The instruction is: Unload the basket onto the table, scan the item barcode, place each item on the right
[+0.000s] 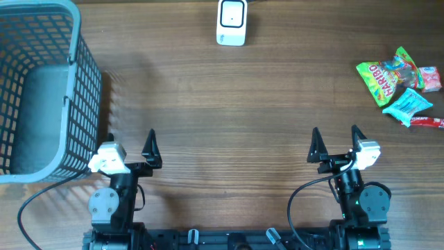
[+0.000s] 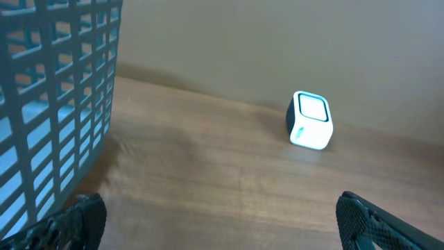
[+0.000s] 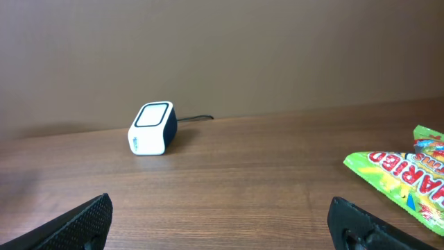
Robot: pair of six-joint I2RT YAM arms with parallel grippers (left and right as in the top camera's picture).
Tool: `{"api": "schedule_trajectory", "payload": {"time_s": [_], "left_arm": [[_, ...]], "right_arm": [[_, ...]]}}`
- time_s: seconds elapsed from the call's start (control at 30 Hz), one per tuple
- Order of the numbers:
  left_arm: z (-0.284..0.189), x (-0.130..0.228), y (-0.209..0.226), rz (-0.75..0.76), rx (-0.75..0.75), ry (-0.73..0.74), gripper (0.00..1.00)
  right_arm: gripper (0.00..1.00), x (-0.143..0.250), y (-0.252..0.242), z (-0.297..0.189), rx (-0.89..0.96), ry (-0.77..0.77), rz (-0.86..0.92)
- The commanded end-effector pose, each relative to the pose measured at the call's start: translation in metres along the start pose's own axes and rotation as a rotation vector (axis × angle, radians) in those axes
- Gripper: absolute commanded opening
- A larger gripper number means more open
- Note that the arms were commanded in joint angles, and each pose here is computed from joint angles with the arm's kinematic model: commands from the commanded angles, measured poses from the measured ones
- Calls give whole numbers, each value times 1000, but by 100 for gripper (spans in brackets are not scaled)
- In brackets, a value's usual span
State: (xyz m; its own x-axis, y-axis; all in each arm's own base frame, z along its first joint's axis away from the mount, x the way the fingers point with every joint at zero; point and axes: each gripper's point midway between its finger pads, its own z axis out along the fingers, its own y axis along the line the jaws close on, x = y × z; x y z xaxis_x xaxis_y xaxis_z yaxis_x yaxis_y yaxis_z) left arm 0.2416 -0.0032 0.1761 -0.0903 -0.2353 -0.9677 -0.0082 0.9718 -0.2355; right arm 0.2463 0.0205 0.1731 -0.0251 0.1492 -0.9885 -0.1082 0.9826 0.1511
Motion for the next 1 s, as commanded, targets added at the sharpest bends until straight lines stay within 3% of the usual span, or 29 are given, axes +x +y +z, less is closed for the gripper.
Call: {"api": "schedule_trajectory", "payload": {"time_s": [0.0, 0.3, 0.97], "left_arm": [[2, -2, -1, 6, 15, -52, 100], [6, 17, 8, 6, -13, -22, 100], [6, 19, 2, 40, 21, -12, 100]], "right_arm": [[100, -1, -1, 0, 9, -7, -20], [100, -1, -1, 0, 9, -7, -20], [100, -1, -1, 0, 9, -7, -20]]}}
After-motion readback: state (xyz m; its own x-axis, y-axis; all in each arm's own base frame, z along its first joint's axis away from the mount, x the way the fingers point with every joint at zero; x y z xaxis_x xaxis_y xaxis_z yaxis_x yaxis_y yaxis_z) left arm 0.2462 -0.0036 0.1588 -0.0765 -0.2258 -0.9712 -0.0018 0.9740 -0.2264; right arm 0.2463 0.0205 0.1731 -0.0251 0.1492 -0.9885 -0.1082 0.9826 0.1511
